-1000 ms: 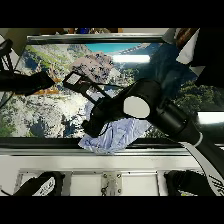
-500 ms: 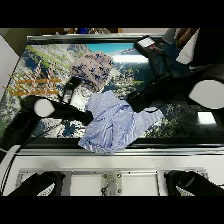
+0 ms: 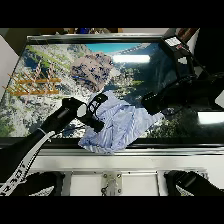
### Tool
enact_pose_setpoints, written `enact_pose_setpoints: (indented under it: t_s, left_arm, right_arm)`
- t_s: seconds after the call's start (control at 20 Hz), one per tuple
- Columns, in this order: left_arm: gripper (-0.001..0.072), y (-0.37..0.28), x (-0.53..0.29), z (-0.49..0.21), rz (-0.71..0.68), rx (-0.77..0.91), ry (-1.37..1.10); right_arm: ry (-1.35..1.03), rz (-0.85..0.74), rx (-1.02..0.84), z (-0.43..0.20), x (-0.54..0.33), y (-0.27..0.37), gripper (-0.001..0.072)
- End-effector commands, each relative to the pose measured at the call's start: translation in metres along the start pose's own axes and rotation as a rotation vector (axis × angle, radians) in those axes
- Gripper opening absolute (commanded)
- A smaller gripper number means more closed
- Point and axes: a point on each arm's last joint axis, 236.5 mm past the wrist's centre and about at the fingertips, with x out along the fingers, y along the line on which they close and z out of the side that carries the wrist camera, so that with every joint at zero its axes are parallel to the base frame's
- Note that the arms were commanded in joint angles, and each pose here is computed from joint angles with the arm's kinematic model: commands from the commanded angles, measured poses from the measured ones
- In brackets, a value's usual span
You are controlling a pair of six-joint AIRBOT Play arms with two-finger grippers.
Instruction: Fold the clothes and pants, and hang the long-sleeved shirts on hangers.
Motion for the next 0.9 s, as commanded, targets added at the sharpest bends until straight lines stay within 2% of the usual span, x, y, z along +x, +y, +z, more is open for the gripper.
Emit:
enact_pose_setpoints:
  t_s: [0.0,0.05,0.25,0.4,0.55,0.85]
  left_arm:
    - [0.0280,0.005,0.000,0.002,-0.045,-0.089,-0.001]
    - [0.0018,0.011,-0.007,0.006,-0.051,-0.115,-0.030]
    - [0.0016,0.022,-0.042,0.018,-0.103,-0.217,-0.147]
    - [0.0016,0.028,-0.056,0.020,-0.104,-0.238,-0.189]
    - [0.0016,0.027,-0.060,0.020,-0.103,-0.235,-0.196]
    - [0.0017,0.026,-0.060,0.018,-0.104,-0.234,-0.189]
  right_arm:
    - [0.065,-0.011,0.041,-0.017,0.013,-0.003,0.0583]
    - [0.104,-0.018,0.070,-0.028,0.023,-0.005,0.0583]
    - [0.231,-0.053,0.322,-0.076,0.094,-0.009,0.0583]
    - [0.290,-0.013,0.453,-0.104,0.152,0.011,0.0584]
    - [0.328,0.030,0.448,-0.111,0.212,0.049,0.0584]
    - [0.491,0.140,0.568,-0.144,0.265,0.094,0.0586]
